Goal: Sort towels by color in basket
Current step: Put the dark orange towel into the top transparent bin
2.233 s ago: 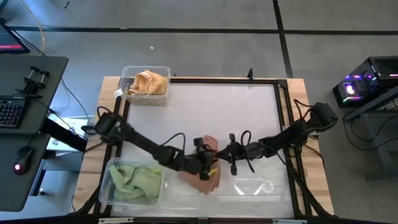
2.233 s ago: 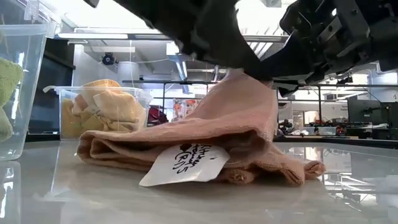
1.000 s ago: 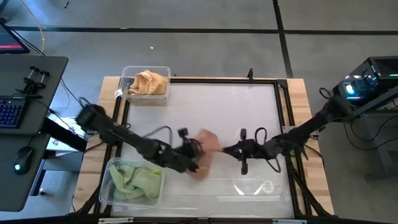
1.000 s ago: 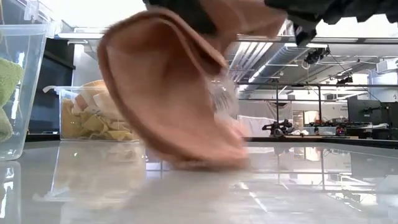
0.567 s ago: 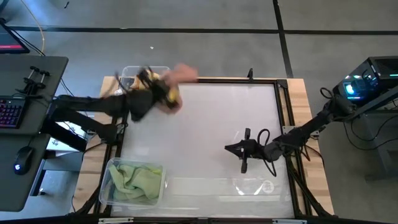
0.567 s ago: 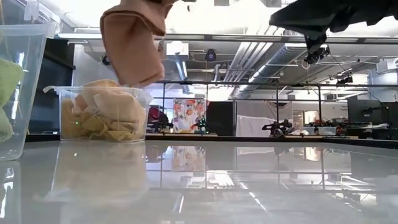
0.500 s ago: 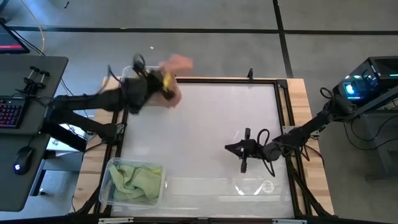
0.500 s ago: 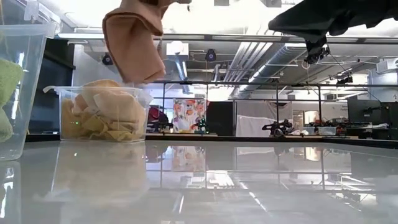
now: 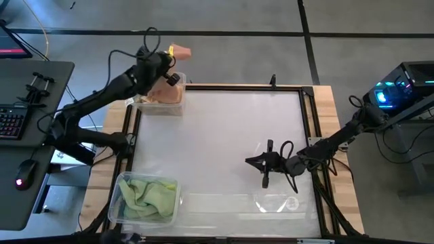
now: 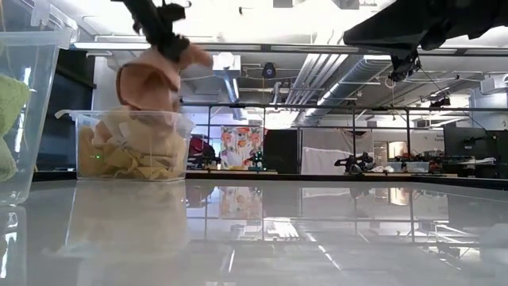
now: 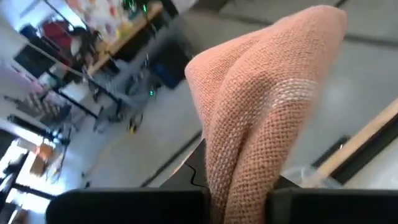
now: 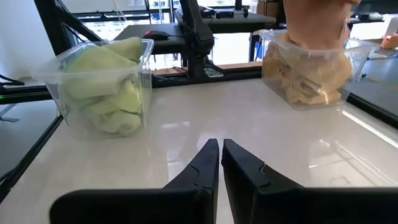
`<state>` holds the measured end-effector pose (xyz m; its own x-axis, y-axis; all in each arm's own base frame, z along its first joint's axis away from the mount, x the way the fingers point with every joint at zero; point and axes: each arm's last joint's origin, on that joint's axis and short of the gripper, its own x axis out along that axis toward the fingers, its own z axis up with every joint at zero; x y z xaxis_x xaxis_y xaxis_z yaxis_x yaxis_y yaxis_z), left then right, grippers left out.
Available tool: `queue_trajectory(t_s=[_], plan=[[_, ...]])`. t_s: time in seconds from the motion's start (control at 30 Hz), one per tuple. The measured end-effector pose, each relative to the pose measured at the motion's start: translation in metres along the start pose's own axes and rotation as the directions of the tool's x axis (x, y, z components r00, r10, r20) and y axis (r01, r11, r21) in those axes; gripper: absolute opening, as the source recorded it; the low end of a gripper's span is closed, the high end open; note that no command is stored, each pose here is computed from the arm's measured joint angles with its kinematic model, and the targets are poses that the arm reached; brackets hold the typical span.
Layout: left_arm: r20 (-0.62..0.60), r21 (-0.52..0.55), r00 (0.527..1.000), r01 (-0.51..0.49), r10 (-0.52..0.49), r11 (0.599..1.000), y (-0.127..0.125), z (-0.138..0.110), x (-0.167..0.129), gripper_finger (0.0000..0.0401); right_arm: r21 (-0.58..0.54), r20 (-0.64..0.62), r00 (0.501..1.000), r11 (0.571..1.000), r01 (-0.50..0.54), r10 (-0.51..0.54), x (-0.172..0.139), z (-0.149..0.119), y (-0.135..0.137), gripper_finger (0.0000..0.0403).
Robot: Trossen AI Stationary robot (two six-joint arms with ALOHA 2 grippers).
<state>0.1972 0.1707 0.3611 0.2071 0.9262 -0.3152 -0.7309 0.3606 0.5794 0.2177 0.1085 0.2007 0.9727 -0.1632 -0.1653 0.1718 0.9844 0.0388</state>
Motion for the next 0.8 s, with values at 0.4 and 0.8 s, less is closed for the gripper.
queue_trajectory(t_s=[0.4,0.8], plan=[[-0.298,0.101,0.944,0.177,-0.139,0.979,-0.026,-0.048,0.039,0.0108,0.019,-0.035,0.999,1.0,0.01,-0.009,0.0,-0.004,-0.001,0.0018],[-0.458,-0.015,0.864,0.226,-0.208,0.974,0.009,-0.034,0.002,0.016,0.023,-0.03,0.999,0.999,0.032,-0.031,0.0,-0.004,-0.002,0.0018]])
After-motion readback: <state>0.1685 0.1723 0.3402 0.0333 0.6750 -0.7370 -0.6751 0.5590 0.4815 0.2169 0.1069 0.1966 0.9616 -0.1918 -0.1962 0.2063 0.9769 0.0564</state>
